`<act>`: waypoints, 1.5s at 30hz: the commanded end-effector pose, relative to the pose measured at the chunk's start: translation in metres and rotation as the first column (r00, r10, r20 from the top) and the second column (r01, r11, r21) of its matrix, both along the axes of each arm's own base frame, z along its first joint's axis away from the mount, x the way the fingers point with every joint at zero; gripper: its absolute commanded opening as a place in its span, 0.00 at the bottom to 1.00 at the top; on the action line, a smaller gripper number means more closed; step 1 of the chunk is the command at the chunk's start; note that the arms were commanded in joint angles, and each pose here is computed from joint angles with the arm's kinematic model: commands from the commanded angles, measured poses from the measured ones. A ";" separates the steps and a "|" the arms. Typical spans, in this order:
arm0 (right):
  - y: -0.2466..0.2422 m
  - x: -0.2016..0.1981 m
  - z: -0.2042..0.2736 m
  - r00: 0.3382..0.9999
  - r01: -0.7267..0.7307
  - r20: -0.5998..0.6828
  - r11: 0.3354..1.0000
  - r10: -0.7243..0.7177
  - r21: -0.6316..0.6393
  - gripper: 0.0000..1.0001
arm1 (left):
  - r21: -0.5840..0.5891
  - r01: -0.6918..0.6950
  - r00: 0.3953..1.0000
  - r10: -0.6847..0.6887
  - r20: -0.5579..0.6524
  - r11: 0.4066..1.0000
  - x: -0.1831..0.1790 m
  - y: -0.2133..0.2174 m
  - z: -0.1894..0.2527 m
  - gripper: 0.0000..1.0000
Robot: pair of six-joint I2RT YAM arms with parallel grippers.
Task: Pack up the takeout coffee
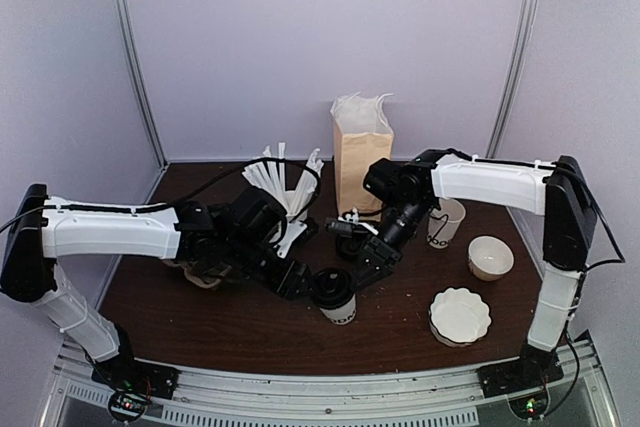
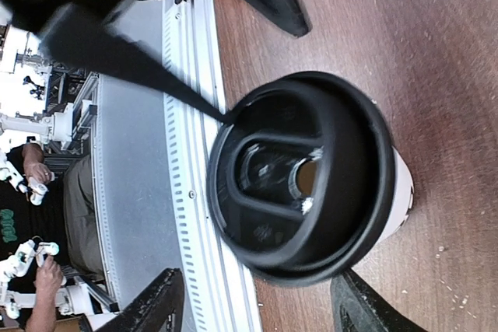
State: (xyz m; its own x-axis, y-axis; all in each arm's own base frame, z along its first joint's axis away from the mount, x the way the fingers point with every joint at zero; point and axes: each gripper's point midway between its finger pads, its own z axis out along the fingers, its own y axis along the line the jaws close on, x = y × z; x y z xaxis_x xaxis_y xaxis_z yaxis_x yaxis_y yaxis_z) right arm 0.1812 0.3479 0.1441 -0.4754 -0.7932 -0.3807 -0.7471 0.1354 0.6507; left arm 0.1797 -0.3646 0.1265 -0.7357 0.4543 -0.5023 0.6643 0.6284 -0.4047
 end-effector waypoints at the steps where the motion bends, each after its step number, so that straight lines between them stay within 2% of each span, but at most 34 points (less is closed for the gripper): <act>1: -0.006 0.000 0.015 0.998 -0.003 0.058 1.000 0.001 0.024 0.69 | 0.080 -0.017 0.997 0.011 0.083 0.997 0.014 0.014 0.001 0.57; 5: -0.012 0.016 0.006 0.995 0.047 0.086 0.999 -0.045 -0.014 0.69 | 0.042 0.007 0.997 -0.010 0.079 0.999 0.011 0.007 0.007 0.58; 10: -0.017 0.032 -0.006 0.994 0.093 0.053 0.995 -0.091 -0.039 0.67 | 0.024 0.036 0.995 -0.038 0.092 0.999 0.016 -0.007 0.009 0.59; 19: -0.028 0.041 -0.003 0.988 0.124 0.101 0.991 -0.119 -0.052 0.65 | -0.043 0.034 0.996 -0.030 0.081 0.998 0.011 -0.021 0.025 0.58; 24: -0.043 0.045 0.010 0.963 0.130 0.242 0.991 -0.116 -0.043 0.64 | -0.078 0.074 0.985 -0.061 0.160 0.994 0.012 -0.027 0.040 0.63; 28: -0.056 0.035 0.024 0.931 0.072 0.360 0.997 -0.060 -0.020 0.59 | -0.011 0.070 0.980 -0.067 0.189 0.997 0.030 -0.034 0.047 0.65; 30: -0.059 0.023 0.030 0.892 0.003 0.452 1.000 -0.002 -0.004 0.51 | -0.009 0.063 0.979 -0.060 0.196 0.998 0.035 -0.040 0.046 0.66; 34: -0.047 -0.006 0.039 0.749 -0.167 0.646 0.985 0.148 -0.032 0.30 | -0.037 0.026 0.984 -0.019 0.179 0.999 0.051 -0.049 0.040 0.66; 38: -0.034 -0.021 0.029 0.595 -0.267 0.755 0.954 0.276 -0.139 0.22 | -0.053 0.009 0.992 -0.002 0.127 0.999 0.059 -0.057 0.023 0.64; 40: -0.026 -0.025 0.021 0.546 -0.293 0.772 0.937 0.327 -0.190 0.21 | -0.063 0.014 0.995 -0.008 0.097 0.998 0.057 -0.059 0.016 0.61; 45: -0.011 -0.031 0.002 0.471 -0.320 0.783 0.906 0.407 -0.278 0.20 | -0.068 0.015 0.998 -0.010 0.063 0.998 0.050 -0.055 0.004 0.57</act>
State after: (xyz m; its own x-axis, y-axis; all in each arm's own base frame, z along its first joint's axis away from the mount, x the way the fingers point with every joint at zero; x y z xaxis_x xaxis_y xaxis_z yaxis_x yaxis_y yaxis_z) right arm 0.1351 0.3295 0.1601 0.2670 -0.8461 -0.4613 -0.9637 -0.2317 -0.1327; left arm 0.2323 -0.4160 0.1268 -0.6897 0.4558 -0.5626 0.7008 0.6157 -0.3603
